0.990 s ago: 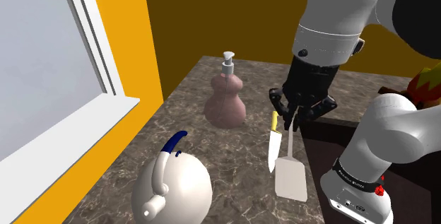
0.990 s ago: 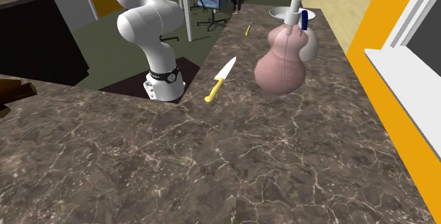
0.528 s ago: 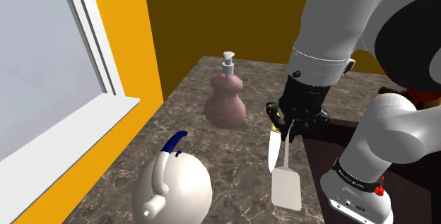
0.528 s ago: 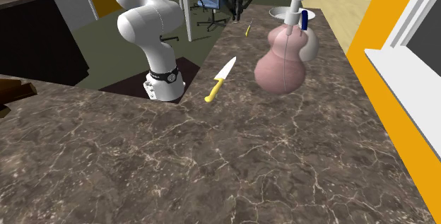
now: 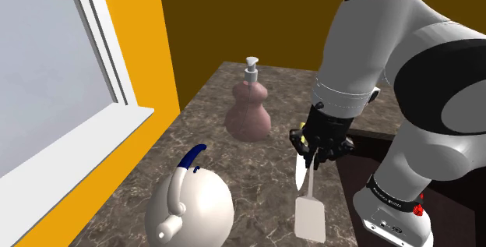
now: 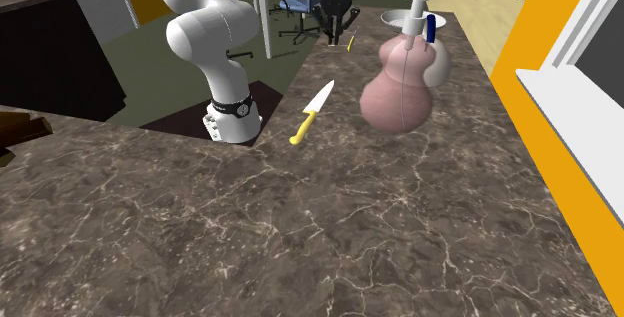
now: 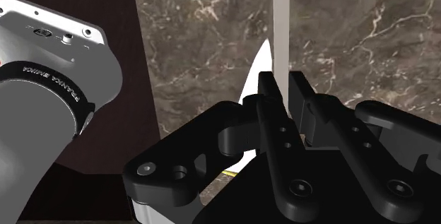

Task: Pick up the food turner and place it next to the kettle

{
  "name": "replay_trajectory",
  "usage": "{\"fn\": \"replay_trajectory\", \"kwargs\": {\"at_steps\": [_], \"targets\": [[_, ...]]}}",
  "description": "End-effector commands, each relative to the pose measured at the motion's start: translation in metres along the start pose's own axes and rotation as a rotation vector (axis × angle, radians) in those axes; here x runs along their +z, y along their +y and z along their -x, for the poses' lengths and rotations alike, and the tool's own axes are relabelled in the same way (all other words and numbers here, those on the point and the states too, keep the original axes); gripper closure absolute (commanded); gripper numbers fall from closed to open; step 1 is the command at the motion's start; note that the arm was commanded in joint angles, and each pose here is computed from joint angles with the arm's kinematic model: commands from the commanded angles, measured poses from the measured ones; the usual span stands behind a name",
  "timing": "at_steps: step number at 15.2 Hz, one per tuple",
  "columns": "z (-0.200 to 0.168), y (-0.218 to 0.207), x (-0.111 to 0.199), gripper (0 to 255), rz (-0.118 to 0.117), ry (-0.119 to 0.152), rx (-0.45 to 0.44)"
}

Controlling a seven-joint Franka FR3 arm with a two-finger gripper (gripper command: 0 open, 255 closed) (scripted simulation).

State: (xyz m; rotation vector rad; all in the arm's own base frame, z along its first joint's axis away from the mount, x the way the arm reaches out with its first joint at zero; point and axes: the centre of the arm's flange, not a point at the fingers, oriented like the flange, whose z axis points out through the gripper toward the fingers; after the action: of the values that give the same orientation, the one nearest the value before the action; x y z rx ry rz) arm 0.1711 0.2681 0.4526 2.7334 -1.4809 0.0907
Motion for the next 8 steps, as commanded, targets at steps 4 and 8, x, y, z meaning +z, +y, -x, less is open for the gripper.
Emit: {"fn": "replay_trajectory", "kwargs": {"at_steps": [4, 8], "targets": [[0.003, 0.000, 0.026, 255, 0.000, 0.000, 0.000], [0.004, 0.000, 0.047, 255, 0.000, 0.000, 0.000]]}}
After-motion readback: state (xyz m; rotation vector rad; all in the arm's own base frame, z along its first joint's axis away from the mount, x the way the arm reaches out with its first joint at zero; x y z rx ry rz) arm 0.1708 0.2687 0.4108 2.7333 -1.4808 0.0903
